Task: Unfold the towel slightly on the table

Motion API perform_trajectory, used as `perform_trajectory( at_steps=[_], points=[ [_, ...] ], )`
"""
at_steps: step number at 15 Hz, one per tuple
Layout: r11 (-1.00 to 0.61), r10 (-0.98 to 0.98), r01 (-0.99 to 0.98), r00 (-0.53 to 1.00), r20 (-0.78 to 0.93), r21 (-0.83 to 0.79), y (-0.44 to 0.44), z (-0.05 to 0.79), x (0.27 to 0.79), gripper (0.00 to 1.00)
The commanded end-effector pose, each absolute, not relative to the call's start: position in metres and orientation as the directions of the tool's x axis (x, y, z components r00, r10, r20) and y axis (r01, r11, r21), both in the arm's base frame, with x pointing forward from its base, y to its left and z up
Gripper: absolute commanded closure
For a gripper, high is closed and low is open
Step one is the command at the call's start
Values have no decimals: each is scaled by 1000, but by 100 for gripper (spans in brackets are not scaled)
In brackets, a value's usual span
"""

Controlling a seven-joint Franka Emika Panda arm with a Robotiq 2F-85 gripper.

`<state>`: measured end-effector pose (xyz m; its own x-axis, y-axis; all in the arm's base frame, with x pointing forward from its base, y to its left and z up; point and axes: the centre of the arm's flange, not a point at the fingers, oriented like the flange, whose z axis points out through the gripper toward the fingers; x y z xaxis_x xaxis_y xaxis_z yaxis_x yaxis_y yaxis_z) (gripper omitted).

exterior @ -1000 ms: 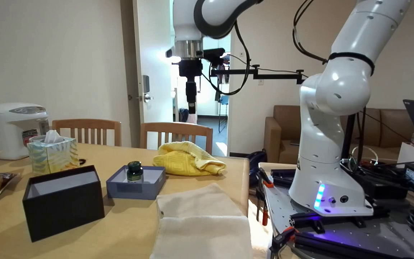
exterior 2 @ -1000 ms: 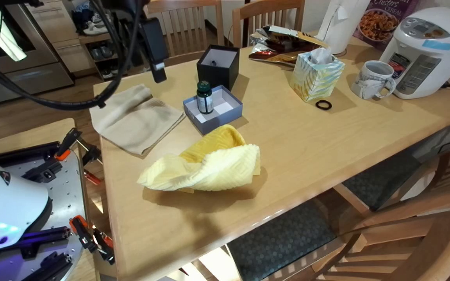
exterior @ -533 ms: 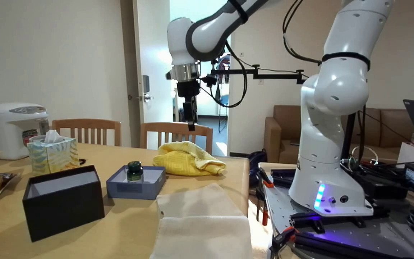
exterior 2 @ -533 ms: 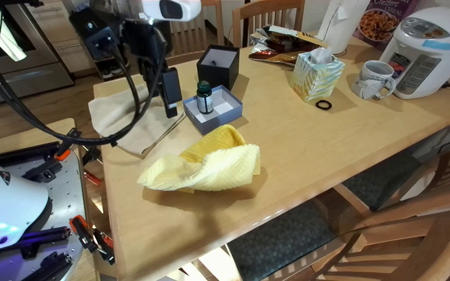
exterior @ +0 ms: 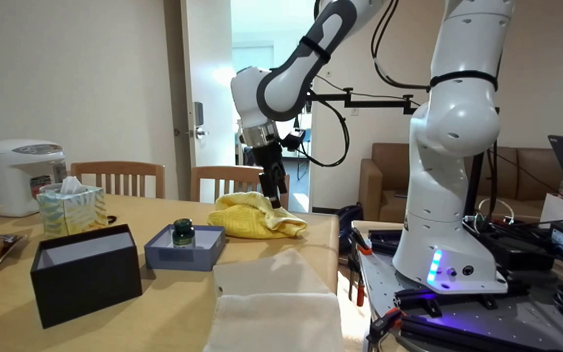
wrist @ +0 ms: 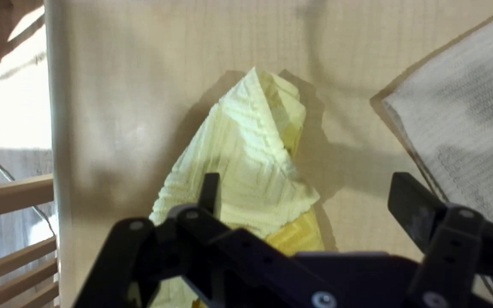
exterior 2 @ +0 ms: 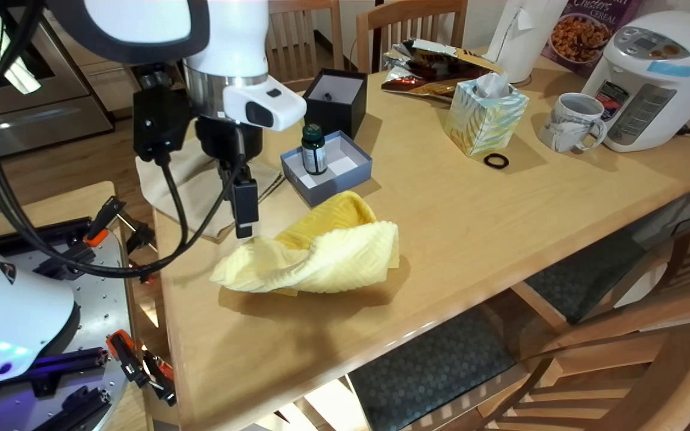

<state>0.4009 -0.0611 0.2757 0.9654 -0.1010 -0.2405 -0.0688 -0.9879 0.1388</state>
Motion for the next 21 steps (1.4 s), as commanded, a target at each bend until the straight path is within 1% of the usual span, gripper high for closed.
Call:
perform_trajectory(
  at_steps=[1, 4, 7, 8, 9, 10, 13, 15, 16, 20, 21],
  points=[
    [-981, -155, -114, 951, -269, 160, -60, 239, 392, 0],
    [-979, -172, -136, 949, -264, 150, -57, 218, 388, 0],
    [-973, -195, -155, 949, -247, 173, -58, 203, 385, 0],
    [-967, -213, -173, 952, -221, 187, -60, 202, 384, 25],
    [-964, -218, -179, 955, -202, 194, -62, 202, 384, 26],
    [-960, -228, -189, 956, -182, 208, -64, 201, 385, 32],
    [-944, -253, -213, 958, -136, 254, -73, 204, 385, 54],
    [-935, -267, -228, 957, -115, 270, -76, 210, 386, 65],
    [-932, -272, -233, 956, -109, 277, -78, 211, 385, 73],
    [-931, -280, -250, 957, -81, 266, -80, 223, 386, 99],
    [-934, -276, -249, 958, -73, 256, -79, 231, 388, 99]
  ],
)
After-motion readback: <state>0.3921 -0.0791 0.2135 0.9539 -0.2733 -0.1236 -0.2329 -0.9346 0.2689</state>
